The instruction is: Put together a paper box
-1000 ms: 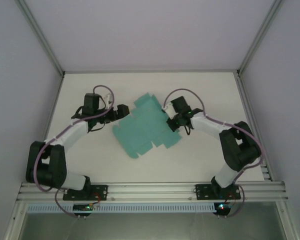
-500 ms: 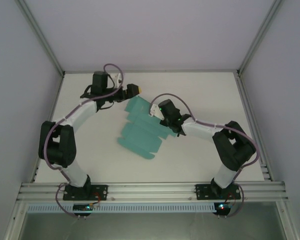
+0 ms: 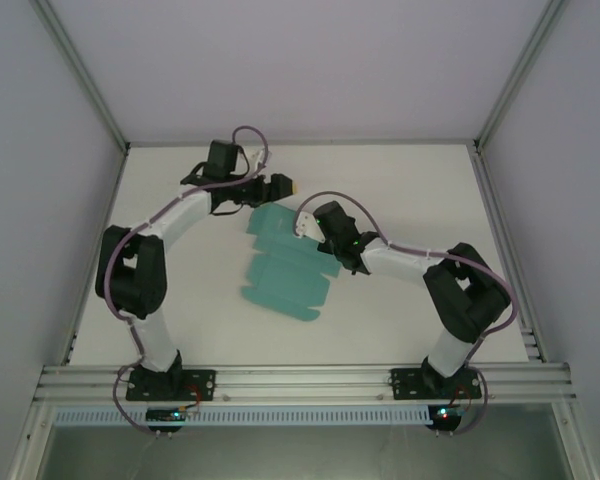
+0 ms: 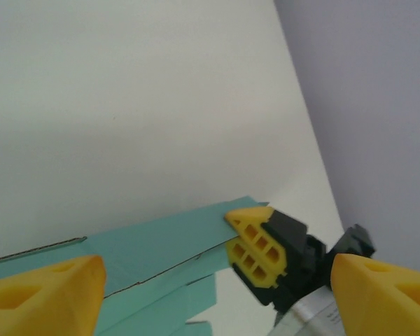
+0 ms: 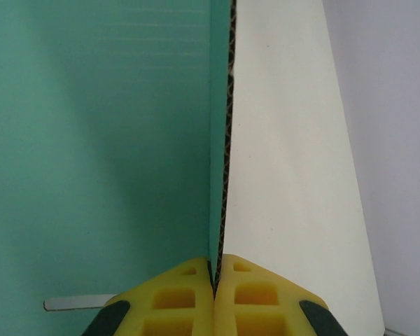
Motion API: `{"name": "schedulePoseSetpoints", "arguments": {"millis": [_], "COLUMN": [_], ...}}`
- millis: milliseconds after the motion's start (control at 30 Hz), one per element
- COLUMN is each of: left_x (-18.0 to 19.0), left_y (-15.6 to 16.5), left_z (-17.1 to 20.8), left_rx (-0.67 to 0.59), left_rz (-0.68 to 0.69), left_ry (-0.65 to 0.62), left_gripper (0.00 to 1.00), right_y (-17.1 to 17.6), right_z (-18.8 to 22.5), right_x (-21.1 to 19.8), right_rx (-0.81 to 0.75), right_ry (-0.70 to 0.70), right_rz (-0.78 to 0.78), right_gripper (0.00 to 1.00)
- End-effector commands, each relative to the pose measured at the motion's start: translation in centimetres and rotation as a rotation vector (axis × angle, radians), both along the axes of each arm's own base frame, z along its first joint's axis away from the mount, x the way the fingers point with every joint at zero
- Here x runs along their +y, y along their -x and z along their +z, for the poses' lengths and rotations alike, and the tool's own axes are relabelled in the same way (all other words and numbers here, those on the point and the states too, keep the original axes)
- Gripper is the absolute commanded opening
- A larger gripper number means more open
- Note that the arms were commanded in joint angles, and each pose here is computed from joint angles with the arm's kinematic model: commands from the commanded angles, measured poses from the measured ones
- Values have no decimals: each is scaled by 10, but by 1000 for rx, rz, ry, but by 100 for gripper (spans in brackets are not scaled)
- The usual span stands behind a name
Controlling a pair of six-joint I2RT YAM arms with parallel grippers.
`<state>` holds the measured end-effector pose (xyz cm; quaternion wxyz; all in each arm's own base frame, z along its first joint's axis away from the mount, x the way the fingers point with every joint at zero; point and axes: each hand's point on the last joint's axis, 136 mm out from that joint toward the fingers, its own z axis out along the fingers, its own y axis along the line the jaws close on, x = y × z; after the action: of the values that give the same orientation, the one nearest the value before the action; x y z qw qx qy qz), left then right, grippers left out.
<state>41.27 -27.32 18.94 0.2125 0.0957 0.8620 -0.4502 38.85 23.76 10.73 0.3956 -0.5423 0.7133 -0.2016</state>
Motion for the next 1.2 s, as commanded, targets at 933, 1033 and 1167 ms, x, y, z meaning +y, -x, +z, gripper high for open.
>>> {"name": "schedulePoseSetpoints", "arguments": {"millis": [933, 1033, 1167], "left_x": [-44, -37, 1], "left_y": [30, 30, 28], "left_z": [8, 3, -15], "left_rx": [55, 44, -4], "left_rz": [-148, -122, 17], "left_ry": [220, 177, -19], "left_gripper": [59, 58, 78], "right_y": [11, 12, 11], "right_z": [37, 36, 37], "right_x": [23, 19, 1], "right_rx": [-107, -101, -92], "right_ry": [-157, -156, -152], "right_rz": [68, 60, 20], "right_gripper": [0, 0, 0]}}
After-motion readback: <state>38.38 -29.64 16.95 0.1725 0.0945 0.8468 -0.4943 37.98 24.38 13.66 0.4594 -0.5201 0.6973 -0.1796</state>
